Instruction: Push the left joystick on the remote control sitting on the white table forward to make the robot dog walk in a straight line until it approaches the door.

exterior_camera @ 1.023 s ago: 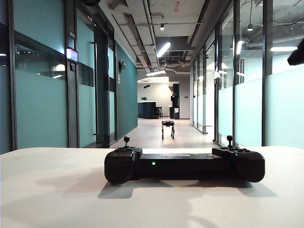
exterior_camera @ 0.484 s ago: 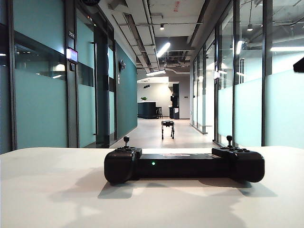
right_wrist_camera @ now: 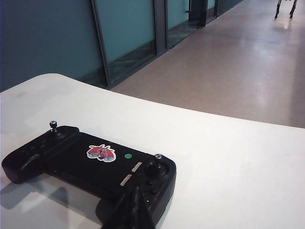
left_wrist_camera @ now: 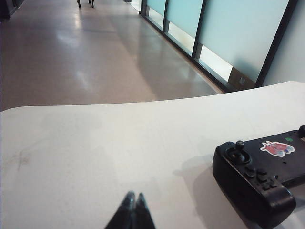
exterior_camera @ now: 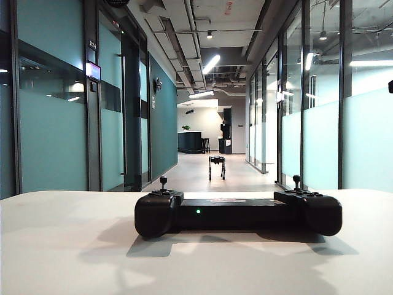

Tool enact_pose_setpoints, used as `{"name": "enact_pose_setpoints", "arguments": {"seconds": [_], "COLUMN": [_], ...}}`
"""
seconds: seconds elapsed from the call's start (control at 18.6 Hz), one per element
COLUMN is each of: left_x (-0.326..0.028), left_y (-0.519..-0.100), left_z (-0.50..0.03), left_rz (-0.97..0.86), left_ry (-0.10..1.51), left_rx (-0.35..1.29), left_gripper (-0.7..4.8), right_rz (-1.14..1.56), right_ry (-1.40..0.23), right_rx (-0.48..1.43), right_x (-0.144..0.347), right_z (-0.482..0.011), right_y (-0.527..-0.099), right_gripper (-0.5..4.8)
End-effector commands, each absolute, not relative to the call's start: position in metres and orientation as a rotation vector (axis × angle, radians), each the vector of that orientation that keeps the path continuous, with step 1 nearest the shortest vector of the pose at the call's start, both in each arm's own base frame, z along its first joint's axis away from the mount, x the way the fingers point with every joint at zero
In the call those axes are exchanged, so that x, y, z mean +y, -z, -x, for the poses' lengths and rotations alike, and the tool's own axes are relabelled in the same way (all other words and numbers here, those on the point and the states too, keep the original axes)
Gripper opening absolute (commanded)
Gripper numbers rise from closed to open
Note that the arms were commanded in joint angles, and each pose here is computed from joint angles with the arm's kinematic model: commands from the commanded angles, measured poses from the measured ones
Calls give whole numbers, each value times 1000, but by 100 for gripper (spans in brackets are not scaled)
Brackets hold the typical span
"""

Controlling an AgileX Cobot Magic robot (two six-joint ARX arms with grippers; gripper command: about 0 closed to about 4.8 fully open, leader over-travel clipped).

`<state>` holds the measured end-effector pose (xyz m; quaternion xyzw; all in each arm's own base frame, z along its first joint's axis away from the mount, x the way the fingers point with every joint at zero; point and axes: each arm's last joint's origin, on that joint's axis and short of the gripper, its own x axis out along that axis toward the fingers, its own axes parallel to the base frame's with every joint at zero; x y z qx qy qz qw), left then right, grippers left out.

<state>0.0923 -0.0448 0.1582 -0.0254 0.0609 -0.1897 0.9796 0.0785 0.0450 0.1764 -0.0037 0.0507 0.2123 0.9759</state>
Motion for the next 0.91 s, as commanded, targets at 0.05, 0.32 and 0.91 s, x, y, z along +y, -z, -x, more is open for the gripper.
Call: {"name": "enact_pose_setpoints", "arguments": {"seconds": [0.05,0.32,0.91], "left_x": [-45,-44,-18], "left_y": [-159,-159,-168], "left_z": [-92,-92,-95], "left_rz": [55,57,85], "left_ry": [383,381,201], "left_rx": [119,112,1], "left_gripper": [-5,-5,-5], "right_rz": [6,6,6], "right_ry": [-425,-425,-425], "right_rx": [90,90,90], "right_x": [45,45,45], "right_z": [-78,-78,-78], "right_y": [-179,-179,-179], "right_gripper": [-4,-4,-4]}}
